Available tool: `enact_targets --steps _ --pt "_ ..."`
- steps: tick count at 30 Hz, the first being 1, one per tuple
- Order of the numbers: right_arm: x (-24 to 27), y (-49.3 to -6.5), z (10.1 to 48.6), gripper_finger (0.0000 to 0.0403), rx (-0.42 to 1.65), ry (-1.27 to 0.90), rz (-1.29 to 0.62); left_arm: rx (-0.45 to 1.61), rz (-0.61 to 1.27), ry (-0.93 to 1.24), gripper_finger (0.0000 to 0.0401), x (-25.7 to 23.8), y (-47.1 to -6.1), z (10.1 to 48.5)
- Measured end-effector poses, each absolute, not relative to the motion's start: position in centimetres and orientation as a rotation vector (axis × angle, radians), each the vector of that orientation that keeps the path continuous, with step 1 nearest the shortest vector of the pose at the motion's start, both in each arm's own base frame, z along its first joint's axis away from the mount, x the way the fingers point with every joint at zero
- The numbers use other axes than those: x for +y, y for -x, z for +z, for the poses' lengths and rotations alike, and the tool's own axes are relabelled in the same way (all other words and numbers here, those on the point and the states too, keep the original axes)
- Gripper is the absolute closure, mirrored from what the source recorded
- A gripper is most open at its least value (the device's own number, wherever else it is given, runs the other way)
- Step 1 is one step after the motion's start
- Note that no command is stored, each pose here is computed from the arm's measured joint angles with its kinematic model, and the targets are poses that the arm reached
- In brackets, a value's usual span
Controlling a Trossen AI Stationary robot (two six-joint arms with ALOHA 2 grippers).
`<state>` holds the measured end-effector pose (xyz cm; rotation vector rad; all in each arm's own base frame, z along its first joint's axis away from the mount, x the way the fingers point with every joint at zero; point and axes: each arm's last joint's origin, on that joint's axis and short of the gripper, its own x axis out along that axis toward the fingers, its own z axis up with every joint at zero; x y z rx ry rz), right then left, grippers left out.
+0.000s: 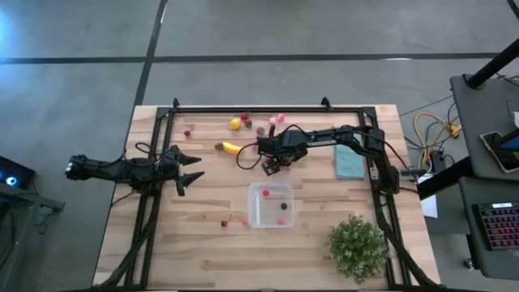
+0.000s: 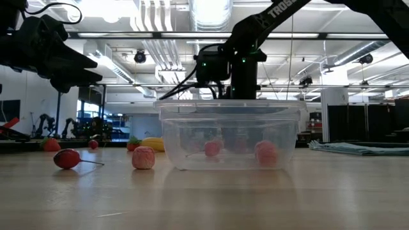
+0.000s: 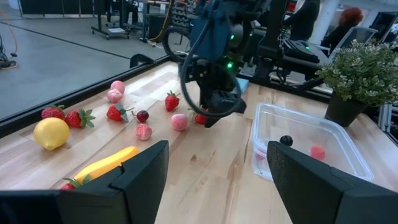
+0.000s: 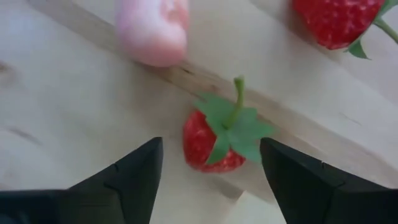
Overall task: Pick and placing Produce into tupperware
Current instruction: Put the red strawberry into the transparent bin
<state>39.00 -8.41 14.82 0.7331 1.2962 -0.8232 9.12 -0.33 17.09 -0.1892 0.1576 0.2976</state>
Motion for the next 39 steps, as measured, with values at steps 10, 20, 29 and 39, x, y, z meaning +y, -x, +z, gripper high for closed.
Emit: enact_targets --steps 10,20,29,39 --pt "-8.6 -39.2 14.4 0.0204 1.287 -0.744 -0.815 0.158 0.298 0.189 0.0143 -0.3 -9.1 17.1" --pt "-8.6 -39.3 14.4 0.0269 1.281 -0.745 -0.813 0.158 0.298 0.189 0.0143 -0.3 -9.1 17.1" --pt "-8.6 -39.3 15.2 0.0261 1.263 -0.743 -0.818 0.157 0.298 0.189 0.0143 -0.3 -9.1 17.1" --pt "-4.6 -39.1 24.8 0.0266 1.069 -0.759 -0.625 0.161 0.298 0.188 0.0143 -0.3 -9.1 17.1"
